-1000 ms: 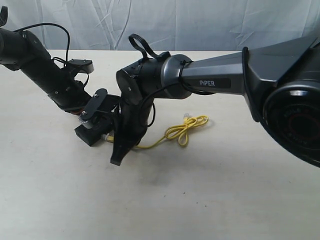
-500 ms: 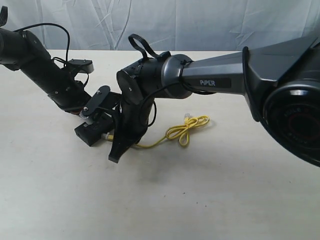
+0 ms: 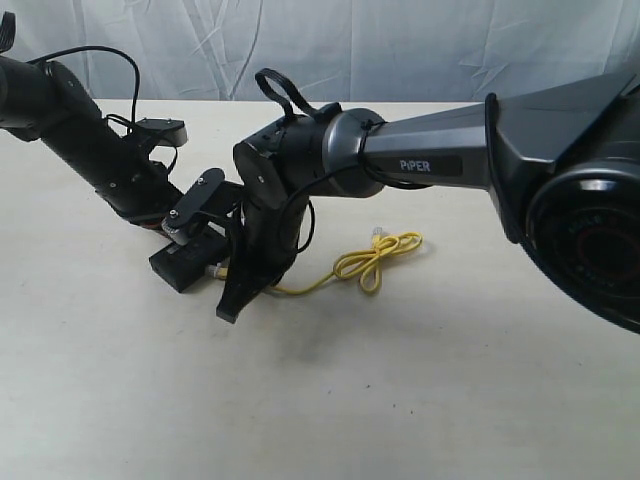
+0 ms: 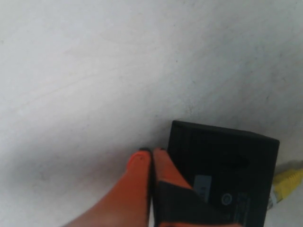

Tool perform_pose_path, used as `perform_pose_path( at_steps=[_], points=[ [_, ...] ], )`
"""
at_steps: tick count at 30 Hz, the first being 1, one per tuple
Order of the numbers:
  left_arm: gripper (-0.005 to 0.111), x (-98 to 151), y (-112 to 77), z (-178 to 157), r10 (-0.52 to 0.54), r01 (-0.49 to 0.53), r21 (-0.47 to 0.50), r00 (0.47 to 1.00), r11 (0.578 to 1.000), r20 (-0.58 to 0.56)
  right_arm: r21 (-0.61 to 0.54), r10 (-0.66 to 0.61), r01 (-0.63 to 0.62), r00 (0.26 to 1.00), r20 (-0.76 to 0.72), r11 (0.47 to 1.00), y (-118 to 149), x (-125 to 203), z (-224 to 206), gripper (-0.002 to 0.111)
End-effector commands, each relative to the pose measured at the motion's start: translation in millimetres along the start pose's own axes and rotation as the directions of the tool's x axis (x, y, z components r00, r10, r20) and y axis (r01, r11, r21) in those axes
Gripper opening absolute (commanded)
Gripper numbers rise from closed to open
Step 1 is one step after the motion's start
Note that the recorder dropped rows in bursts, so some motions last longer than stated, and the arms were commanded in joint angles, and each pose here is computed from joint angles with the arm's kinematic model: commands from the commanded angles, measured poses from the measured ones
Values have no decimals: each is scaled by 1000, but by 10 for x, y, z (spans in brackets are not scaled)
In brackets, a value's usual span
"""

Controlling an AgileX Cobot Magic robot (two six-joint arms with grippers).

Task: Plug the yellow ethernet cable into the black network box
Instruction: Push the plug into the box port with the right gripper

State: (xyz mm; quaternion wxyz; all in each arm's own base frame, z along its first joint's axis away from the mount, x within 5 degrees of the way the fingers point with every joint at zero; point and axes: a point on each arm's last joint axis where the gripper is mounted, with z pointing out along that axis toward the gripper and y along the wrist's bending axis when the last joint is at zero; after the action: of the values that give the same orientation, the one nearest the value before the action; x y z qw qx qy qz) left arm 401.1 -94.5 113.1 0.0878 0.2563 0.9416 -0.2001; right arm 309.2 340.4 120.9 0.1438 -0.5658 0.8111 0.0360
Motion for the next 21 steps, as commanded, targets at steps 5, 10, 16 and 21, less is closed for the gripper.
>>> perform_pose_path(
  at_steps=[5, 10, 16, 21],
  points=[
    [0, 24, -9, 12, 4, -4, 5, 1000, 1000, -18, 5, -53, 53, 999, 2, 999, -33, 1, -66, -1],
    [0, 24, -9, 12, 4, -4, 5, 1000, 1000, -18, -7, -105, 105, 994, -12, 994, -17, 12, -66, -1],
    [0, 24, -9, 12, 4, -4, 5, 1000, 1000, -18, -18, -85, 85, 996, 11, 996, -5, -9, -69, -1],
    [0, 24, -9, 12, 4, -4, 5, 1000, 1000, -18, -53, -91, 92, 995, 36, 994, 28, -30, -87, -1]
  ],
)
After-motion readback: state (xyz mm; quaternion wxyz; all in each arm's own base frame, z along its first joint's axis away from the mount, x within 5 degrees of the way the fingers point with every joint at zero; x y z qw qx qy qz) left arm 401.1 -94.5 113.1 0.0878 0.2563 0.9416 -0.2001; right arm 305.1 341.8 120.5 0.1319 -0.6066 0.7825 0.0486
